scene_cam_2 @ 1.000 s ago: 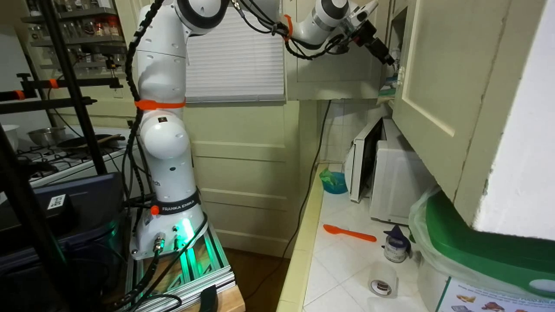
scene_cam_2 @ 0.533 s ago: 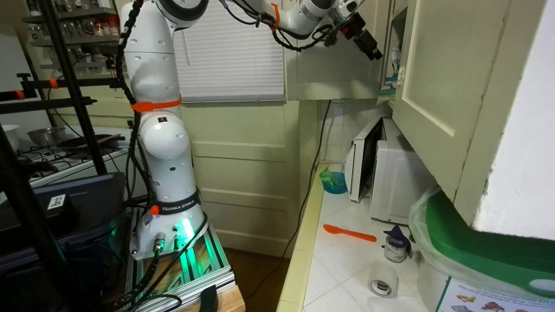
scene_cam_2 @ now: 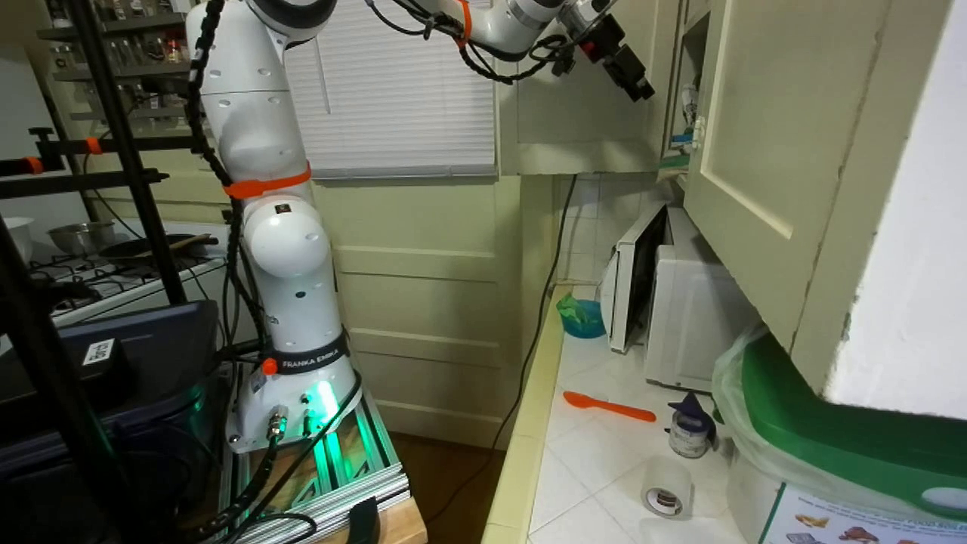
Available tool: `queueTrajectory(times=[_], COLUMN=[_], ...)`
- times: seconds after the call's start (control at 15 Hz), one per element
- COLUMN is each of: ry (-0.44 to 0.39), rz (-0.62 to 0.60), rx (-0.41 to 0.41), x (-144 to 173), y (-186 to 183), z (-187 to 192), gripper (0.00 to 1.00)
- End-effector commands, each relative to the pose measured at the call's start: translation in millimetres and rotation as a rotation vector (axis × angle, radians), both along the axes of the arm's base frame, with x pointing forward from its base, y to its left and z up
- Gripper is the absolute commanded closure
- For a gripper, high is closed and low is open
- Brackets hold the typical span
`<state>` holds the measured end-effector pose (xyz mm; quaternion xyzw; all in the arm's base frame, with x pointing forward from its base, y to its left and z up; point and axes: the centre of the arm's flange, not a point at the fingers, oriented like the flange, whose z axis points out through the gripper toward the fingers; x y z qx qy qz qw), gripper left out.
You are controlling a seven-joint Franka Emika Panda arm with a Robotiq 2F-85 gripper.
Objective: Move the salt packet from the second to the bottom shelf
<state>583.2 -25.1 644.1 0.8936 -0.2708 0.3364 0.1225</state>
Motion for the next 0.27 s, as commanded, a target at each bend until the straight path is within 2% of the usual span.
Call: queueTrajectory(times=[0.0, 0.2], ry=[0.001, 0.005], rz=[0.001, 0.002], rx=[0.0, 0.0], x=[-1.2, -2.0], y=[0.1, 0.2], z=[-0.3, -2.0], gripper=[0.0, 0.0])
